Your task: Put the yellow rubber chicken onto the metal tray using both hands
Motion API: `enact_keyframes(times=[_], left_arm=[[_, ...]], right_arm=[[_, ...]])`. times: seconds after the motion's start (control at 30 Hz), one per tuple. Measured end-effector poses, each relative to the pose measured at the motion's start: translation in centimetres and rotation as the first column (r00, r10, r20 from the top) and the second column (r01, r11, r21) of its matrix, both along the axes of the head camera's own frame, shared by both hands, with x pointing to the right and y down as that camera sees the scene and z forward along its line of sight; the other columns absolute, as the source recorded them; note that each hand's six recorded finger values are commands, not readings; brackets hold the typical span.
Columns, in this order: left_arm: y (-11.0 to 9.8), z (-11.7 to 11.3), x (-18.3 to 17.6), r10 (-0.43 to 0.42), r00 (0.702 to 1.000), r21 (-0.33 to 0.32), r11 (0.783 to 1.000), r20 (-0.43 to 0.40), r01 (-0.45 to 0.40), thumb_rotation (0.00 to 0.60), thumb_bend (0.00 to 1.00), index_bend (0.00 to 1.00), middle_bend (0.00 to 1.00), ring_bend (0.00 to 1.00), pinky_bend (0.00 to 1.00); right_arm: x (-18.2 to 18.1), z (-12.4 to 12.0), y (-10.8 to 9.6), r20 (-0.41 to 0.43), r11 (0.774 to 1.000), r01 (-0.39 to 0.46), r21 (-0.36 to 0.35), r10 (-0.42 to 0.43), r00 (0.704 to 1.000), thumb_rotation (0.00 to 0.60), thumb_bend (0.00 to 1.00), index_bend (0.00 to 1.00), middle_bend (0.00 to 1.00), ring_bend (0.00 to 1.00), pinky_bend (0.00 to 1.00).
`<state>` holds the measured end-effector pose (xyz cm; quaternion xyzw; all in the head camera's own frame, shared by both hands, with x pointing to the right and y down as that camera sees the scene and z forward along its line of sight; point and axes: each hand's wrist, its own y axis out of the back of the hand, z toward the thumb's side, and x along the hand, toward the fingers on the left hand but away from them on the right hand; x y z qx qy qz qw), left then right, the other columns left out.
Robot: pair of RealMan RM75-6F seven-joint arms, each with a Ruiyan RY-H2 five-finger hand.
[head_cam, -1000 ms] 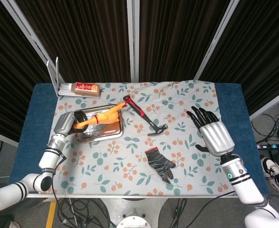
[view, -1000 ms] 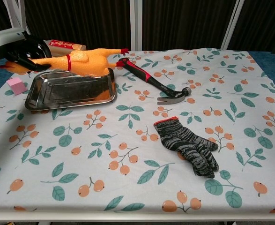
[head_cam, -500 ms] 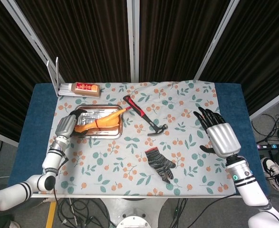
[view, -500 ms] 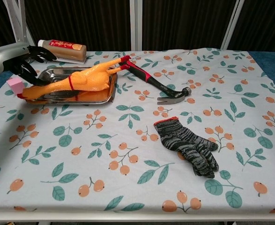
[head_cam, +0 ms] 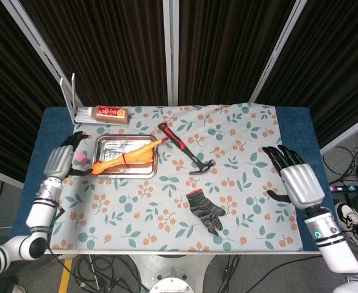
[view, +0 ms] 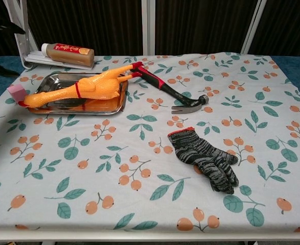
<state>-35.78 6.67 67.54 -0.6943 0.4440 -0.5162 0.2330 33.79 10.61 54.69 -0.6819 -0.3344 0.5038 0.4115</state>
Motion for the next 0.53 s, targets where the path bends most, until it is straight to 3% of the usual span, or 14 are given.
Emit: enact_keyframes(times=[0.17, 0.3, 0.53], left_arm=[[2.9, -3.1, -3.9, -0.014, 0.997, 0.075, 0.997, 0.080, 0.008, 0.600, 0.16, 0.21, 0.19, 0.12, 0.26], [6.5, -5.2, -6.7, -0.026, 0.990, 0.110, 0.994, 0.142, 0.010, 0.600, 0.16, 0.21, 0.19, 0.12, 0.26], [11.5, -7.9, -8.2, -0.040, 0.981, 0.158, 0.987, 0.189, 0.010, 0.600, 0.16, 0.23, 0.19, 0.12, 0.24]], right_arm=[[3.7, -0.2, 2.1, 0.014, 0.998, -0.057, 0.020, 0.057, 0.998, 0.600, 0.15, 0.03, 0.10, 0.06, 0.16], [6.6, -0.2, 4.8, 0.000, 0.993, -0.111, 0.036, 0.112, 0.994, 0.600, 0.14, 0.00, 0.03, 0.02, 0.15], [8.9, -0.4, 8.2, 0.054, 0.980, -0.186, 0.067, 0.183, 0.982, 0.600, 0.14, 0.00, 0.04, 0.00, 0.13]])
